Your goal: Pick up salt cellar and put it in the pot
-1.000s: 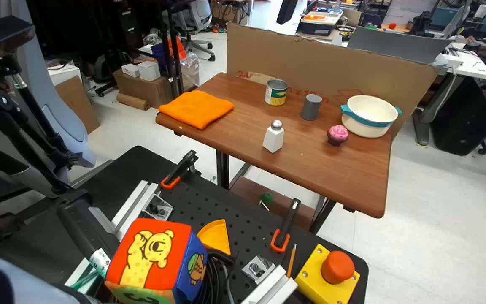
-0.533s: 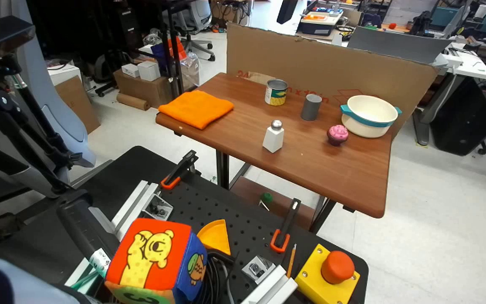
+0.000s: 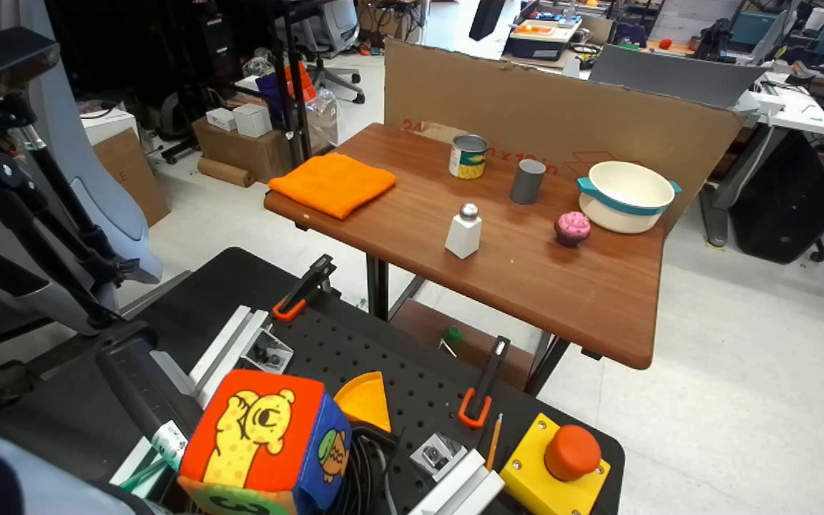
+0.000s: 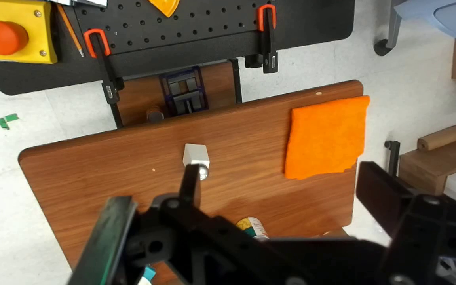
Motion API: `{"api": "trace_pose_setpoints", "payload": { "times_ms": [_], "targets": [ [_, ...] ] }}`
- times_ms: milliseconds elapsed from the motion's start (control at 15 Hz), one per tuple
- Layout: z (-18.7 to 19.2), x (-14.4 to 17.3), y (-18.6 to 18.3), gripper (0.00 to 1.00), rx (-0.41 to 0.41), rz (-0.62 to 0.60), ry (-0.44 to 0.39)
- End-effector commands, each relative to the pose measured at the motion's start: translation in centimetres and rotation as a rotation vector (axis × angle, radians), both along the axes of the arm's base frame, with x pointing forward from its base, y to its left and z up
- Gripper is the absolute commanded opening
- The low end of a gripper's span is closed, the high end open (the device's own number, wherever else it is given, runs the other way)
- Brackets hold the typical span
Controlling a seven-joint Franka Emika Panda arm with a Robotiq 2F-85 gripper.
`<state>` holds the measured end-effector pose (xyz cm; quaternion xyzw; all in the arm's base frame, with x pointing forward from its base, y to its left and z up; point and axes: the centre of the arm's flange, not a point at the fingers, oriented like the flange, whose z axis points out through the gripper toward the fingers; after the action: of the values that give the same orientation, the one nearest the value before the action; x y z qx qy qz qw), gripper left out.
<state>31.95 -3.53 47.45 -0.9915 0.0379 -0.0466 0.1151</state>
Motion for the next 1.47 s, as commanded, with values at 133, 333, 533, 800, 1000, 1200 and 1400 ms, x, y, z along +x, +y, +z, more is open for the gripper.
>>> {"api": "trace_pose_setpoints", "payload": {
  "times_ms": [133,333,533,800,1000,1200,1400],
  "targets": [
    [0.0,0.0,0.0,1.0,0.0,0.0,0.0],
    [-1.0,2.2,0.0,1.0,-0.032,-0.036,-0.041],
    [-3.1,5.6,-0.3,1.0,-0.08,-0.053,-0.048],
    [-7.3,11.1,0.8,1.0,-0.154,-0.113,0.005],
    [-10.6,15.3,1.8,1.0,-0.234,-0.191,0.079],
    [-13.5,18.6,2.4,1.0,-0.306,-0.244,0.148],
    [-16.4,21.0,2.7,1.0,-0.373,-0.295,0.236]
  ]
}}
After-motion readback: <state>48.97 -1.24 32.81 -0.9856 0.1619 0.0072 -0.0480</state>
